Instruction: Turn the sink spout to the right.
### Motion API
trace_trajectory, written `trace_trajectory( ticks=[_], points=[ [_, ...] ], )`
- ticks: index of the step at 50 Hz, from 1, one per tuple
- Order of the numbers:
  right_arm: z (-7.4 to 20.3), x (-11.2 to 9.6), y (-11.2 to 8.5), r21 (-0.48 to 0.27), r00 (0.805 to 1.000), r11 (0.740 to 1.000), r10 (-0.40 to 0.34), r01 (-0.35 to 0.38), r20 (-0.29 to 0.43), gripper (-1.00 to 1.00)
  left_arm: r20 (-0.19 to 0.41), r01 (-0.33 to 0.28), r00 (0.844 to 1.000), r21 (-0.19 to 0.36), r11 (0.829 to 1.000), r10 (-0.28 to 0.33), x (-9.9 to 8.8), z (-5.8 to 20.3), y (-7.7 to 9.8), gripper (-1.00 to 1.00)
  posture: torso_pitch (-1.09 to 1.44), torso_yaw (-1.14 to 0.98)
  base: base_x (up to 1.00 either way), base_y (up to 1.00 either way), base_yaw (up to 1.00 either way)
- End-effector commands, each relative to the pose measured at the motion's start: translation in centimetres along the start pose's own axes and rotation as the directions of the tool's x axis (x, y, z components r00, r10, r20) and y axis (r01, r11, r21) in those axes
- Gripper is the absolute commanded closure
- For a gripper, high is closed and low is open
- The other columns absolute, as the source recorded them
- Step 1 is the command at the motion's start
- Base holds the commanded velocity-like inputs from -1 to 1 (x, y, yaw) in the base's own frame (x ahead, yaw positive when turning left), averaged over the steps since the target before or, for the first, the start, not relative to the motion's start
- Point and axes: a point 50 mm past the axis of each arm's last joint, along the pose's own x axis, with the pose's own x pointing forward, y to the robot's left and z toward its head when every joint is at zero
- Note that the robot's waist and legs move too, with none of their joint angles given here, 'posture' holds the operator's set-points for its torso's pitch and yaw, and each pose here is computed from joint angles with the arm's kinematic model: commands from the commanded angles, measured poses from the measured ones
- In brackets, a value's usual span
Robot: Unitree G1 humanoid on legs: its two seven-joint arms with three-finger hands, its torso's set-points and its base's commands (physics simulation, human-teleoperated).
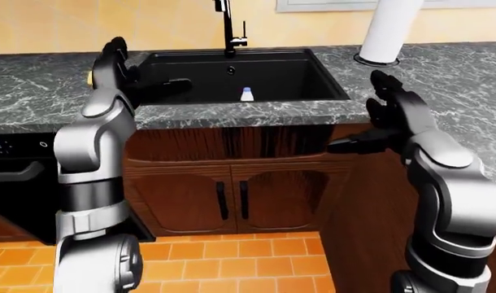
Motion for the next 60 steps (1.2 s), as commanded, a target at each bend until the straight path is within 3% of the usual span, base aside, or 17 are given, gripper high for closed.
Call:
trace_trajectory(
  ticks=[1, 20, 43, 60],
  points=[
    [1.5, -0.2, -0.1, -0.011, 0.998, 1.000, 0.000, 0.001, 0.070, -1.00, 0.104, -0.008, 0.995, -0.012, 1.000, 0.010, -0.1, 2.4, 0.4, -1.00, 0.00, 0.00, 0.19, 0.00, 0.00],
    [1.6, -0.1, 0.1, -0.013, 0.998, 1.000, 0.004, -0.003, 0.067, -1.00, 0.096, -0.046, 0.994, -0.059, 0.997, 0.051, 0.9, 3.4, 2.4, -1.00, 0.00, 0.00, 0.20, 0.00, 0.00],
    [1.6, -0.4, 0.2, -0.016, 0.997, 1.000, 0.005, -0.004, 0.074, -1.00, 0.102, -0.044, 0.993, -0.072, 0.996, 0.052, 0.6, 3.9, 2.7, -1.00, 0.00, 0.00, 0.24, 0.00, 0.00],
    [1.7, -0.2, 0.2, -0.022, 0.997, 1.000, 0.005, -0.003, 0.073, -1.00, 0.094, -0.080, 0.992, -0.092, 0.993, 0.088, 1.2, 4.3, 4.1, -1.00, 0.00, 0.00, 0.26, 0.00, 0.00]
  ],
)
